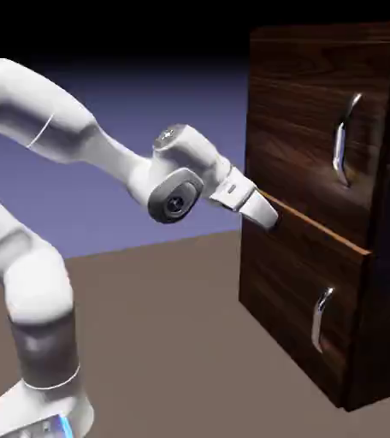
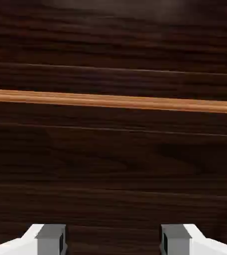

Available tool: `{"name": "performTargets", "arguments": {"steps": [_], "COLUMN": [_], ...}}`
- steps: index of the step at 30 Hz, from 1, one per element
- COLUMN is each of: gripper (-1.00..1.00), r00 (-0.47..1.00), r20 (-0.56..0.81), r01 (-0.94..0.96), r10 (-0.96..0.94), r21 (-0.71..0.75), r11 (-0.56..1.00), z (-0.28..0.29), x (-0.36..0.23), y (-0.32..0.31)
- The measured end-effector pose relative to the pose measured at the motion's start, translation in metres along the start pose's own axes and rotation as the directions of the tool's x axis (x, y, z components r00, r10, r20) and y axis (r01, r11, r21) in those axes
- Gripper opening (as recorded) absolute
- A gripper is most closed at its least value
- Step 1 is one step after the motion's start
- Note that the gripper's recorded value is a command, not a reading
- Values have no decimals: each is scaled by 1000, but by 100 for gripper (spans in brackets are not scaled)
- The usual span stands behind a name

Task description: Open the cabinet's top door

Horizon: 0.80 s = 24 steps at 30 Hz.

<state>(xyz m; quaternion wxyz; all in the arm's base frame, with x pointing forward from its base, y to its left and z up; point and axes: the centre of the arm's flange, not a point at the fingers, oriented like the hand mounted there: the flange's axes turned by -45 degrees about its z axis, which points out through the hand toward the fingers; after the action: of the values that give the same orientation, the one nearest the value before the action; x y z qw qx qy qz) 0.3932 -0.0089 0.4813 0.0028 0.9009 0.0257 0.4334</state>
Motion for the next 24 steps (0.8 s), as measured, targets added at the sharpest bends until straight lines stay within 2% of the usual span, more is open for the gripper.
{"name": "performTargets", "arguments": {"steps": [15, 21, 24], "gripper": [0, 0, 0], "r00": [878, 786, 781], "r20": [-478, -617, -623], "r01": [-20, -21, -24], "r10": [24, 27, 31], "r21": [14, 17, 20], "r11": [1000, 1000, 1000], "z": [-59, -73, -65], "x": [61, 61, 67], "y": [99, 142, 146]}}
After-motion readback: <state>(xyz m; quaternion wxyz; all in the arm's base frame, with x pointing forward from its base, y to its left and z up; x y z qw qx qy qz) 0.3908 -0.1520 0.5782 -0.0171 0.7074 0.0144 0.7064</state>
